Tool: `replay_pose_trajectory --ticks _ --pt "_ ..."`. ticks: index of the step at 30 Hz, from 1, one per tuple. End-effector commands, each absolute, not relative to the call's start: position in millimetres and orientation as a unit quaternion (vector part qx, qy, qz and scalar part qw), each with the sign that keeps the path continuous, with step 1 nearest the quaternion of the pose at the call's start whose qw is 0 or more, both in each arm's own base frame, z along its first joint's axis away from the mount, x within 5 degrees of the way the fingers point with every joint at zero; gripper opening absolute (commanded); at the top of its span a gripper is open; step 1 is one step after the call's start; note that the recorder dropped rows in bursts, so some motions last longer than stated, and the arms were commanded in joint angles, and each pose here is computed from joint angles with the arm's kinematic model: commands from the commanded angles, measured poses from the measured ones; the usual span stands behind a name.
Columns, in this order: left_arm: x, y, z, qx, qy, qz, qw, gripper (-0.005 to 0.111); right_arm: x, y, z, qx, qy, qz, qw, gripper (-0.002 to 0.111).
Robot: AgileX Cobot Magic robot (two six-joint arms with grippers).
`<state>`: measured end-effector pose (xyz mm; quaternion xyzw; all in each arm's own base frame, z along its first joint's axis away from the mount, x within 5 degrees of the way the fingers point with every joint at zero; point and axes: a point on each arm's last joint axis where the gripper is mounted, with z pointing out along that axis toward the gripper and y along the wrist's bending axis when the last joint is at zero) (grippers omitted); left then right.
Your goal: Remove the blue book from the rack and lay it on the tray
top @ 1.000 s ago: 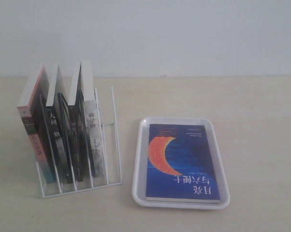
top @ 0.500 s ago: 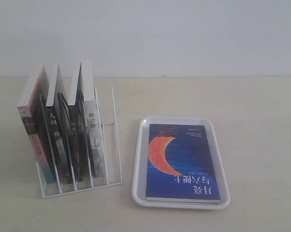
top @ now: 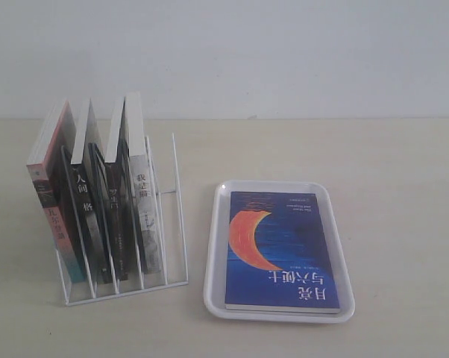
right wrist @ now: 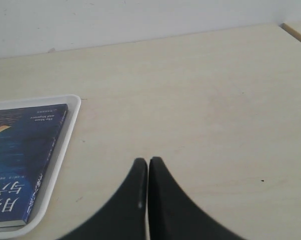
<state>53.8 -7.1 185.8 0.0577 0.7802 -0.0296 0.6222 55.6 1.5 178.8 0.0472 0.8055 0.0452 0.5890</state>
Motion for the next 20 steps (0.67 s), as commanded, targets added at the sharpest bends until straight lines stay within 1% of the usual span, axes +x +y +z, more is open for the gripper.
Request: replay_pose_trajectory --ticks 1,20 --pt "53.7 -6.9 184.8 0.054 0.781 -0.031 0.622 0.005 55.3 1.4 180.1 0.046 0.801 0.044 0.595 0.0" --pt "53.7 -6.9 184.8 0.054 0.781 -0.031 0.622 0.005 55.8 1.2 181.9 0.044 0.795 0.042 0.603 0.0"
